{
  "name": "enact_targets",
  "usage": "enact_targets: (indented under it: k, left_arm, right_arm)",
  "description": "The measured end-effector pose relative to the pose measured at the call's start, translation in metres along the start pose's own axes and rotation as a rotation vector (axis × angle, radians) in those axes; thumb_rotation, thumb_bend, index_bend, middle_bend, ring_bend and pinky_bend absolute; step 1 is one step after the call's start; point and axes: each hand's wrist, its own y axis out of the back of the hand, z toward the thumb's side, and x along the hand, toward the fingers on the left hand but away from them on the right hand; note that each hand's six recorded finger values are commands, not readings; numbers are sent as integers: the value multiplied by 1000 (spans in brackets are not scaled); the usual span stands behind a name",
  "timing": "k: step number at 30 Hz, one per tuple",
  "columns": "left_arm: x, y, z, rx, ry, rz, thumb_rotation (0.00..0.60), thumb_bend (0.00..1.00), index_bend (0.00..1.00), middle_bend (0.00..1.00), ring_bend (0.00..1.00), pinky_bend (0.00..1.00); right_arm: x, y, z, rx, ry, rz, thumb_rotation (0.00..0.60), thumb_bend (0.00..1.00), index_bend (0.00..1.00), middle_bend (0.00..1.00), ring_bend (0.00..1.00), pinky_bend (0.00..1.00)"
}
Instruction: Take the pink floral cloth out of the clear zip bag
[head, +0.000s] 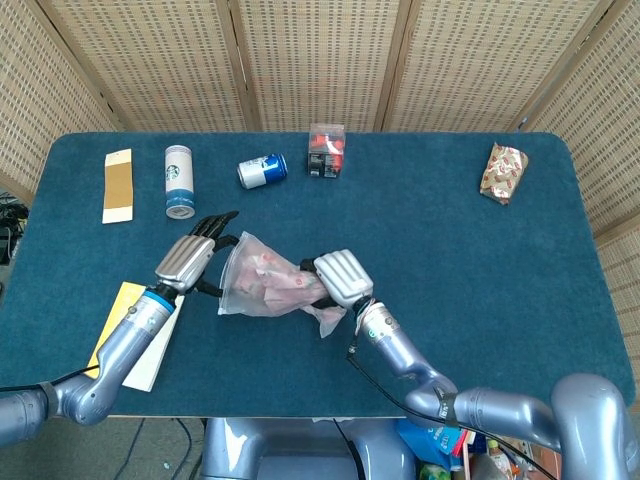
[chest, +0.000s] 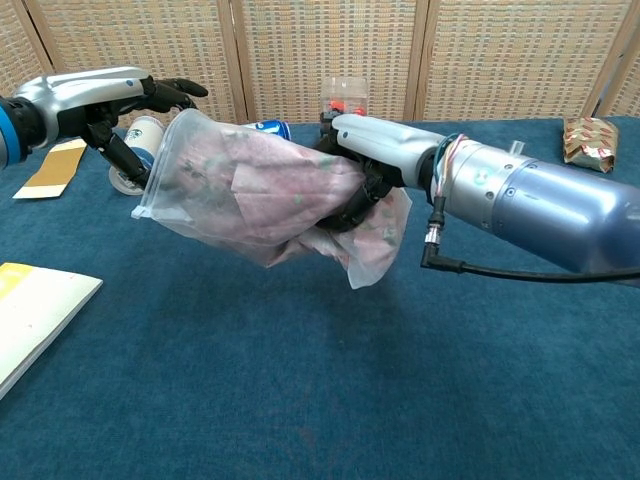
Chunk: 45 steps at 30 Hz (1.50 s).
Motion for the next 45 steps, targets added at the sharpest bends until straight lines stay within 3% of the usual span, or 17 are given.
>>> enact_targets:
  k: [21,24,27,29,38,39,40,42,43,44,45]
  left_arm:
    - [20,-24,32,43,-44,-21,600,97,387,0,0,0]
    - [21,-27,35,51,-47,-24,600,134,482,0,0,0]
    - [22,-27,36,59,-46,-23,600,344,665,0,0,0]
    - [22,-28,36,59,-45,-22,600,411,731,0,0,0]
    - [27,-30,35,79,-42,7,600,426,749,0,0,0]
    - [28,-31,35,81,-43,7,600,426,749,0,0,0]
    - [28,-32,35,81,-44,7,600,427,749,0,0,0]
    - [29,-34,35,83,-48,7,600,427,749,0,0,0]
    - [30,-35,35,84,-50,8,600,427,749,0,0,0]
    - [31,-36,34,82,-52,8,600,427,749,0,0,0]
    - [31,-38,34,79,-54,9,600,427,749,0,0,0]
  right_arm:
    - [1,5,5,-56,-10,-2,600,991,677,673,544,657]
    - [2,6,5,-55,-10,-3,600,997,677,673,544,657]
    - [2,6,5,-53,-8,-3,600,1000,677,674,544,657]
    - [3,7,5,-51,-7,-2,600,1000,678,674,544,657]
    - [7,4,3,-18,3,5,600,995,677,642,544,657]
    - [7,4,2,-19,3,6,600,961,668,622,541,657]
    - [8,3,2,-21,3,7,600,800,605,547,516,653]
    - [10,2,1,-25,8,16,600,375,354,315,402,604]
    - [10,1,1,-24,12,24,600,152,179,159,296,539]
    - [12,1,0,-18,16,33,600,46,64,55,191,462]
    - [14,0,-1,-5,22,44,600,12,25,17,130,413]
